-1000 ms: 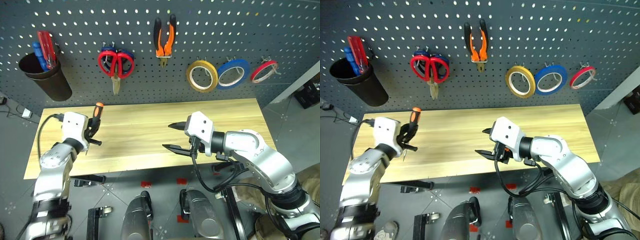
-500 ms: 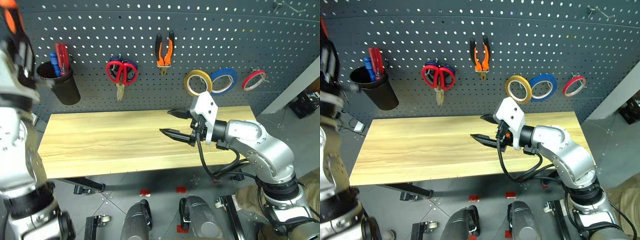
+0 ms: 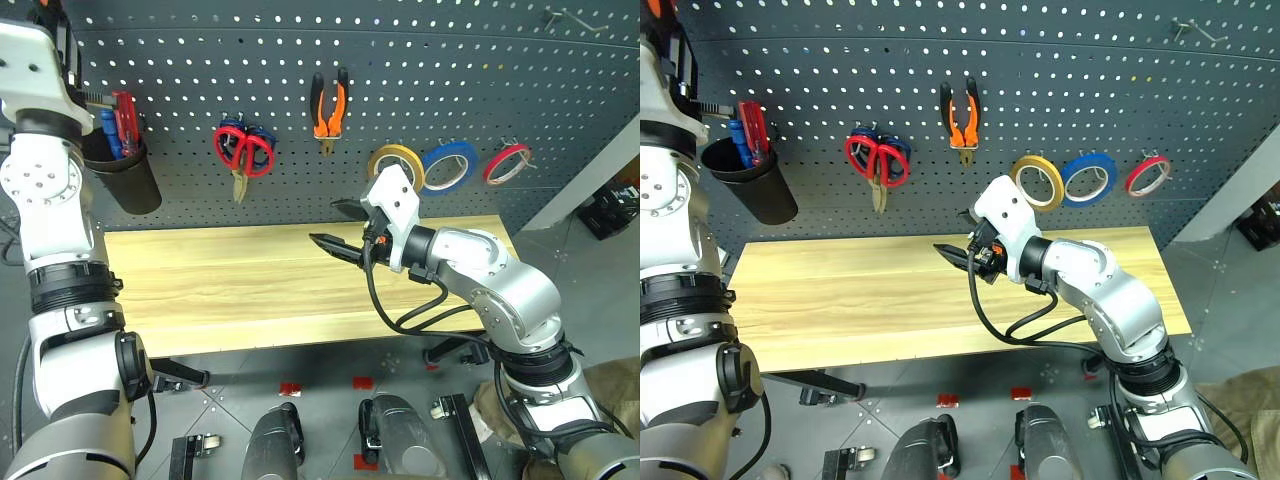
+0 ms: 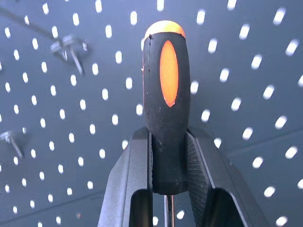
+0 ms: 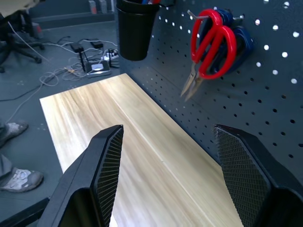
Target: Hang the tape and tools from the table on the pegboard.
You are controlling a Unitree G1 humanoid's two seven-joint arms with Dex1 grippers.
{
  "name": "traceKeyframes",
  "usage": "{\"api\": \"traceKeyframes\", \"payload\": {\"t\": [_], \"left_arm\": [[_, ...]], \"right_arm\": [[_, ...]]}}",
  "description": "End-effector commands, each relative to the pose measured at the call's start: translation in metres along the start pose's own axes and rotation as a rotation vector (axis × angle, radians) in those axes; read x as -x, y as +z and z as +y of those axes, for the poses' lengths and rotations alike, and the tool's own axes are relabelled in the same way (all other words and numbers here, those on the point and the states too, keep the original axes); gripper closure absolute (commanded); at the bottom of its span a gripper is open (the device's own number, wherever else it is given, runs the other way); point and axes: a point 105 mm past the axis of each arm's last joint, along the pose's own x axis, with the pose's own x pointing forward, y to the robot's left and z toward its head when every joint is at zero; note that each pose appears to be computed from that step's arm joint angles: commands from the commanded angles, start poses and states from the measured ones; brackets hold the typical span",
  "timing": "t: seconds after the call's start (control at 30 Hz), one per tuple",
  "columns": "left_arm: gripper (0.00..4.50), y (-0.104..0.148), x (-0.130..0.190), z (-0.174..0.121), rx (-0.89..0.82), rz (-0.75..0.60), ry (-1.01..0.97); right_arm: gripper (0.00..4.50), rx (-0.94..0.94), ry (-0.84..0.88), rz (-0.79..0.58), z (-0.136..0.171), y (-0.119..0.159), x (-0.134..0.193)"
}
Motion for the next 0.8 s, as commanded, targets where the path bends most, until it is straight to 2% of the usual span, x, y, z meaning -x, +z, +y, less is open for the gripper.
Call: {"api": "traceKeyframes", "payload": {"t": [0.03, 0.23, 0.27, 0.3, 0.43, 0.57, 0.63, 0.7, 0.73, 0.8], "left_arm": [[3.91, 0.006, -0.004, 0.01, -0.021, -0.054, 0.06], [3.91, -0.025, 0.011, 0.003, -0.005, 0.018, 0.09], [3.19, -0.029, 0.014, 0.003, 0.009, 0.023, 0.095], [2.99, -0.031, 0.016, 0.0, 0.024, 0.025, 0.09], [1.71, -0.028, 0.018, -0.007, 0.037, 0.005, 0.076], [0.49, -0.008, 0.016, -0.014, 0.094, -0.07, 0.065], [0.49, 0.006, 0.018, -0.024, 0.104, -0.116, 0.016], [0.49, 0.013, 0.026, -0.051, 0.124, -0.115, -0.114], [0.49, 0.015, 0.03, -0.061, 0.135, -0.105, -0.16], [0.49, 0.0, 0.052, -0.077, 0.182, -0.013, -0.244]], "right_arm": [[1.28, 0.033, 0.017, -0.056, 0.008, 0.015, 0.0], [1.28, 0.004, 0.035, -0.087, 0.013, 0.022, 0.0], [1.28, 0.004, 0.037, -0.087, 0.014, 0.023, 0.0], [1.28, 0.005, 0.038, -0.087, 0.014, 0.023, 0.001], [1.28, 0.008, 0.043, -0.084, 0.015, 0.022, 0.001], [1.28, 0.02, 0.038, -0.086, 0.015, 0.022, 0.001], [1.28, 0.026, 0.034, -0.087, 0.015, 0.022, 0.002], [1.28, 0.027, 0.027, -0.087, 0.014, 0.02, 0.004], [1.28, 0.027, 0.025, -0.087, 0.013, 0.02, 0.004], [1.28, 0.026, 0.014, -0.088, 0.012, 0.018, 0.007]]}}
